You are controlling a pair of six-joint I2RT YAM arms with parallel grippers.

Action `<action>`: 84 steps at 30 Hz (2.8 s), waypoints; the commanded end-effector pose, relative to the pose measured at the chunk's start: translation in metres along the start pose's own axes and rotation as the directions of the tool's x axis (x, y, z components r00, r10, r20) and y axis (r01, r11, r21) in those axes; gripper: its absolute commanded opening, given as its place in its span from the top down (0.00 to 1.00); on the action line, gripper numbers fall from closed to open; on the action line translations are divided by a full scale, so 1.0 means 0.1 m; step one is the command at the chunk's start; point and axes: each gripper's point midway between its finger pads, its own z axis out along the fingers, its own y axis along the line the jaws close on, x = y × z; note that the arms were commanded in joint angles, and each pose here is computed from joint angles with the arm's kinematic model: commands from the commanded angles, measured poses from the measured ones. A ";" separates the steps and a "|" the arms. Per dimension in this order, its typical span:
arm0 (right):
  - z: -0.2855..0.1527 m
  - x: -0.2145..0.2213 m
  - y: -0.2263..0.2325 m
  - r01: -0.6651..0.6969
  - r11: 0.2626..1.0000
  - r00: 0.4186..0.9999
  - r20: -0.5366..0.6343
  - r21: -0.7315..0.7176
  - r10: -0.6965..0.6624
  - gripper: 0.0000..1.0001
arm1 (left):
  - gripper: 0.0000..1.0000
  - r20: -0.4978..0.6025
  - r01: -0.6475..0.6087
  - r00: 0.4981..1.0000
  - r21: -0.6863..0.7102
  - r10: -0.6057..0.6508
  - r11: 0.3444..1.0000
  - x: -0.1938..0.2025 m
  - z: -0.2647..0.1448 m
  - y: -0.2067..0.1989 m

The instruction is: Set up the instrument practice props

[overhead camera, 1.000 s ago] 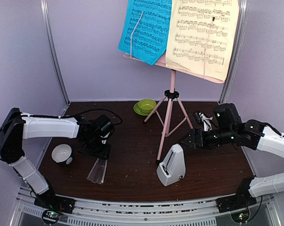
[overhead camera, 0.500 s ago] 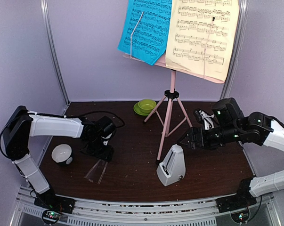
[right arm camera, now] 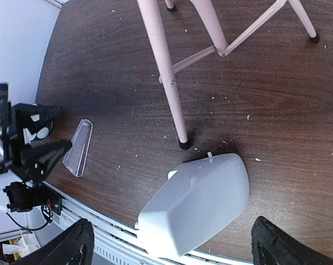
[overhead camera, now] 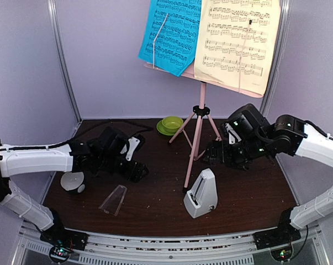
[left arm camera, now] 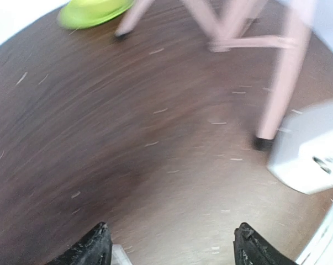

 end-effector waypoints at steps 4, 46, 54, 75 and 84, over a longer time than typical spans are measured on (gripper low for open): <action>-0.09 0.07 -0.20 -0.140 0.984 0.990 -0.010 0.109 0.142 0.00 | 0.13 0.466 -0.371 0.859 0.276 0.215 0.887 -0.57 -0.35 -1.10; -0.16 0.44 -0.70 0.031 0.955 0.964 0.262 -0.295 0.050 0.09 | 0.93 0.469 -0.335 0.869 0.319 0.160 0.887 -0.74 -0.16 -2.01; 0.16 0.51 -0.36 0.169 0.940 0.960 0.266 -0.296 -0.089 0.15 | 1.00 0.458 -0.056 0.889 0.116 -0.003 0.992 -0.66 -0.39 -1.23; 0.79 0.97 0.80 0.279 0.703 0.950 0.082 -0.654 -0.301 0.43 | 1.00 0.637 -0.171 0.770 0.162 0.029 0.972 -1.02 -1.10 -1.26; 0.90 0.95 0.91 0.285 0.701 0.945 0.069 -0.654 -0.320 0.50 | 1.00 0.656 -0.194 0.755 0.188 0.024 0.963 -1.09 -1.17 -1.34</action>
